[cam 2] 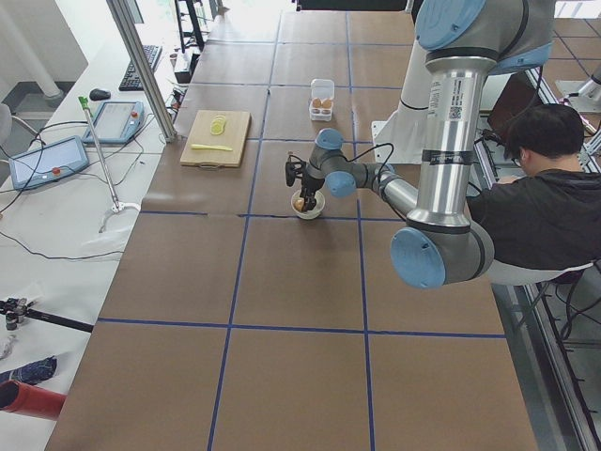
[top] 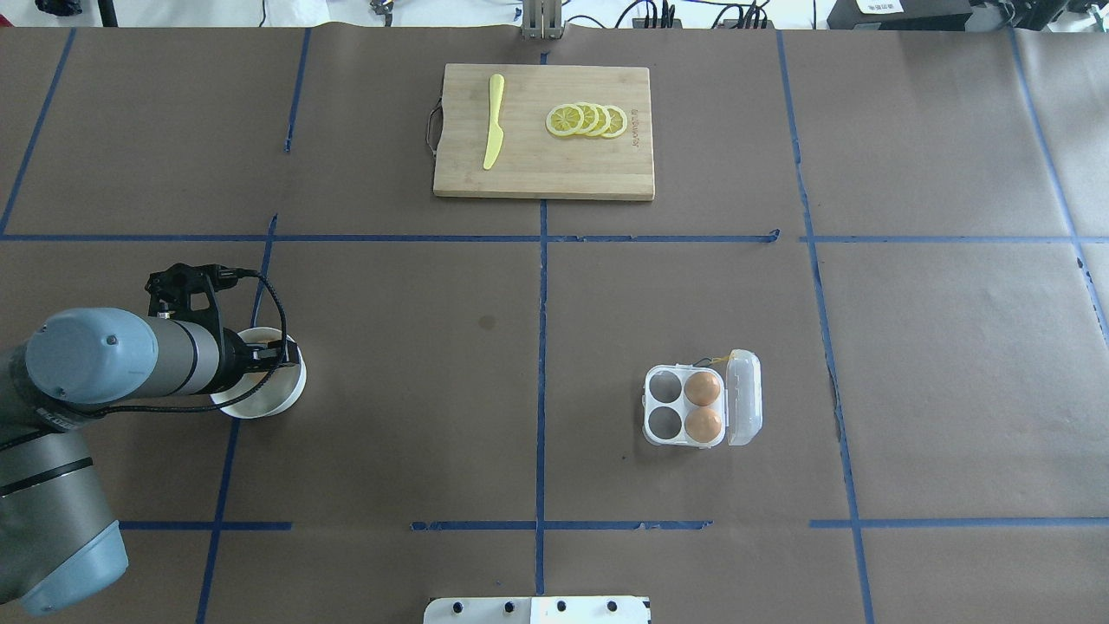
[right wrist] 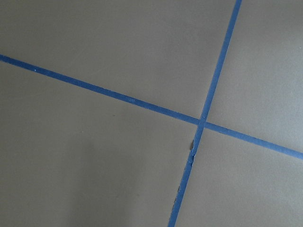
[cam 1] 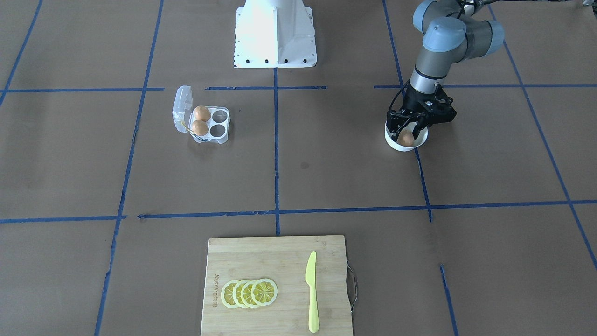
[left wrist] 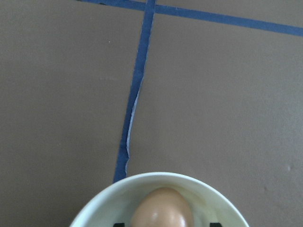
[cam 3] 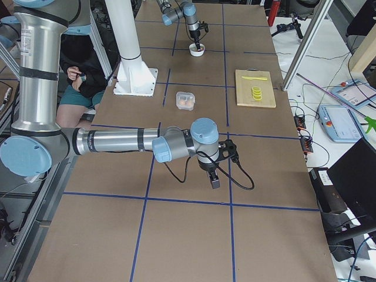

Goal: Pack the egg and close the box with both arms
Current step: 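Close the left gripper around the brown egg inside the bowl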

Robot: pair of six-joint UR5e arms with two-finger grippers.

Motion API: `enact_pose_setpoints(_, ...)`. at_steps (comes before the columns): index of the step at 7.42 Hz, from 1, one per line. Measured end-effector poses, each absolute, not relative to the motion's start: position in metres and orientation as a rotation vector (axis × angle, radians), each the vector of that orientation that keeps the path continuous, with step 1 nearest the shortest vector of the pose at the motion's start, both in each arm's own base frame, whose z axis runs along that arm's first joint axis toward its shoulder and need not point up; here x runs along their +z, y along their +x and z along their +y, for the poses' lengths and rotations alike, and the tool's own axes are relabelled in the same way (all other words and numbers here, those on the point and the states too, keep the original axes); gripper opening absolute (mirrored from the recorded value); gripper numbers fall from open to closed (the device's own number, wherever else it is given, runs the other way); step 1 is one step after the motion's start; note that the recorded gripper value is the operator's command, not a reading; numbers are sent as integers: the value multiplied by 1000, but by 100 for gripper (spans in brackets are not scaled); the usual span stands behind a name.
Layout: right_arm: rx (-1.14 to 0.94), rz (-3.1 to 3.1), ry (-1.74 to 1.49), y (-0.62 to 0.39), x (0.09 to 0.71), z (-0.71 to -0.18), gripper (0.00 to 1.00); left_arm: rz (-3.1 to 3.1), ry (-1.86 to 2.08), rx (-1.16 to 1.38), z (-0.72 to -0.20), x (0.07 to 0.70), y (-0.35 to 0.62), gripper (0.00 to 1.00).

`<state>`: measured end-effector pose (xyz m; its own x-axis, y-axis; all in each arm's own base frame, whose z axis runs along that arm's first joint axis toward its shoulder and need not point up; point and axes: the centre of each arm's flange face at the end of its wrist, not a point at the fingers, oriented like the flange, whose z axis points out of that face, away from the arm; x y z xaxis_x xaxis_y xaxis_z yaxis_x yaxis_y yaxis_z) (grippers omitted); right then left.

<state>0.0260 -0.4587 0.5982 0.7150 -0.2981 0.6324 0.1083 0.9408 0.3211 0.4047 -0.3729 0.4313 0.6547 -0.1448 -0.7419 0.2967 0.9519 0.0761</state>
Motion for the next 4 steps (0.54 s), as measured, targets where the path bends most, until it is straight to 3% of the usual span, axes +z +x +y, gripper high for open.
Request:
enact_pose_setpoints(3,-229,-743,273,26,597,-459,100,827,201,-252,-373,428,404,3)
enact_pose_setpoints(4,-229,-743,273,26,597,-459,100,834,205,-252,-373,425,402,0)
